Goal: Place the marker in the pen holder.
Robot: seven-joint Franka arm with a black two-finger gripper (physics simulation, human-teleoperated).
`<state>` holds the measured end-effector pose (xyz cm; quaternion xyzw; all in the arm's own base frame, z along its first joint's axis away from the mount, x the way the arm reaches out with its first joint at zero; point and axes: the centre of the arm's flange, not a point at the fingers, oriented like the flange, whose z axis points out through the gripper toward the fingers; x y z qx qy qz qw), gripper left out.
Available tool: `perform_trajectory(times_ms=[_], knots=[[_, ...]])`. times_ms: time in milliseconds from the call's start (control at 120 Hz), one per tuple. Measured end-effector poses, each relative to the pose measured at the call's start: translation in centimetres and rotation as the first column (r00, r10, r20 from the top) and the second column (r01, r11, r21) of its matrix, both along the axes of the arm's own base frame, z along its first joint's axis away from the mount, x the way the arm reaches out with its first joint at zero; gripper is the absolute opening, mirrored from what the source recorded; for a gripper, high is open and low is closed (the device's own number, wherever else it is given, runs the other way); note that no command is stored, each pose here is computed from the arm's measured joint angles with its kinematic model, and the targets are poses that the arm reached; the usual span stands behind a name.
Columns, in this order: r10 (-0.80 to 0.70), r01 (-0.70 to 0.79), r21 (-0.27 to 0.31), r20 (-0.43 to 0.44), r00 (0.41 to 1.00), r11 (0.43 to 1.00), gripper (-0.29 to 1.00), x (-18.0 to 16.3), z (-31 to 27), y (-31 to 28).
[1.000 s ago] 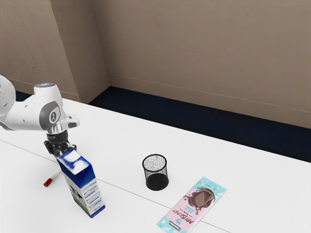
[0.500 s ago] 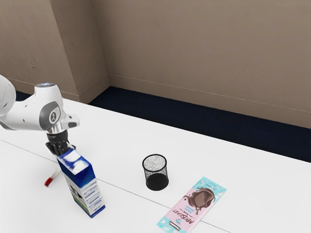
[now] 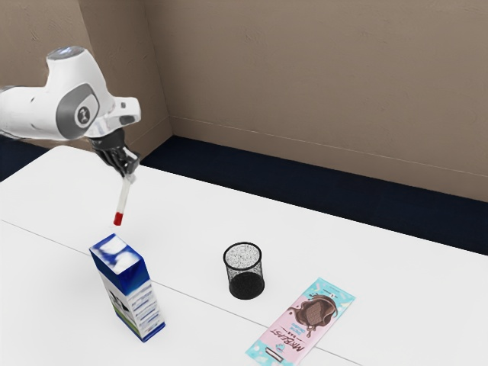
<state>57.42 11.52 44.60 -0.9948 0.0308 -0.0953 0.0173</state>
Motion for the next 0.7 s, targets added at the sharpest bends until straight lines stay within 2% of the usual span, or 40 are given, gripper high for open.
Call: perform_trajectory(times_ms=[267, 700], knots=[[-0.22, 0.221, -0.09, 0.015, 0.975, 0.971, -0.08, 1.3, 0.1, -15.2], [-0.299, 0.301, -0.178, 0.037, 0.953, 0.937, -0.06, 2.2, -0.4, -22.7]])
